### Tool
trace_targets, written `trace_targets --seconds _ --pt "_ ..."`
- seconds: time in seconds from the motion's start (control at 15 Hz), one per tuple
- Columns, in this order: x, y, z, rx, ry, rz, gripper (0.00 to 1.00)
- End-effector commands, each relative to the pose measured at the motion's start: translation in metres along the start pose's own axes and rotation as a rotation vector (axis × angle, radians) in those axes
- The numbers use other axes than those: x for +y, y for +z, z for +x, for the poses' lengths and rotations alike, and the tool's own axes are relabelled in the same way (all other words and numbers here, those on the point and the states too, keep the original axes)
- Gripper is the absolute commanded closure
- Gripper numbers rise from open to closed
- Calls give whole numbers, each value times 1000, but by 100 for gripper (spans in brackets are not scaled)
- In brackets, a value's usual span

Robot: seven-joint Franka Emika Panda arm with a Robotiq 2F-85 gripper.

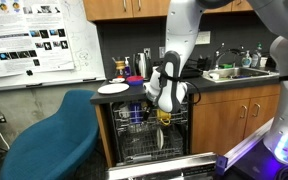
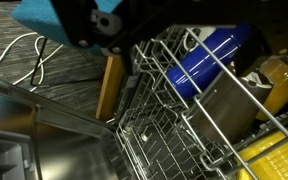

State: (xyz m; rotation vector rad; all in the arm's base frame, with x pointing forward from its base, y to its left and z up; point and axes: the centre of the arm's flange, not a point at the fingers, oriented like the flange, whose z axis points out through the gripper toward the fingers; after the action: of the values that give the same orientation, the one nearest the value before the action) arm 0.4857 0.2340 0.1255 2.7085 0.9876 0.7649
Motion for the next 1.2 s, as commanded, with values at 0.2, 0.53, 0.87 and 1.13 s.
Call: trace_targets --seconds 0.2,0.53,0.87,1.13 --pt "-7 6 -13 -73 -18 34 0" --pt "-4 22 -19 -75 -20 -15 0" --pt "-1 48 -15 -83 -57 -55 0" --pt "1 59 -14 -83 -77 -70 0"
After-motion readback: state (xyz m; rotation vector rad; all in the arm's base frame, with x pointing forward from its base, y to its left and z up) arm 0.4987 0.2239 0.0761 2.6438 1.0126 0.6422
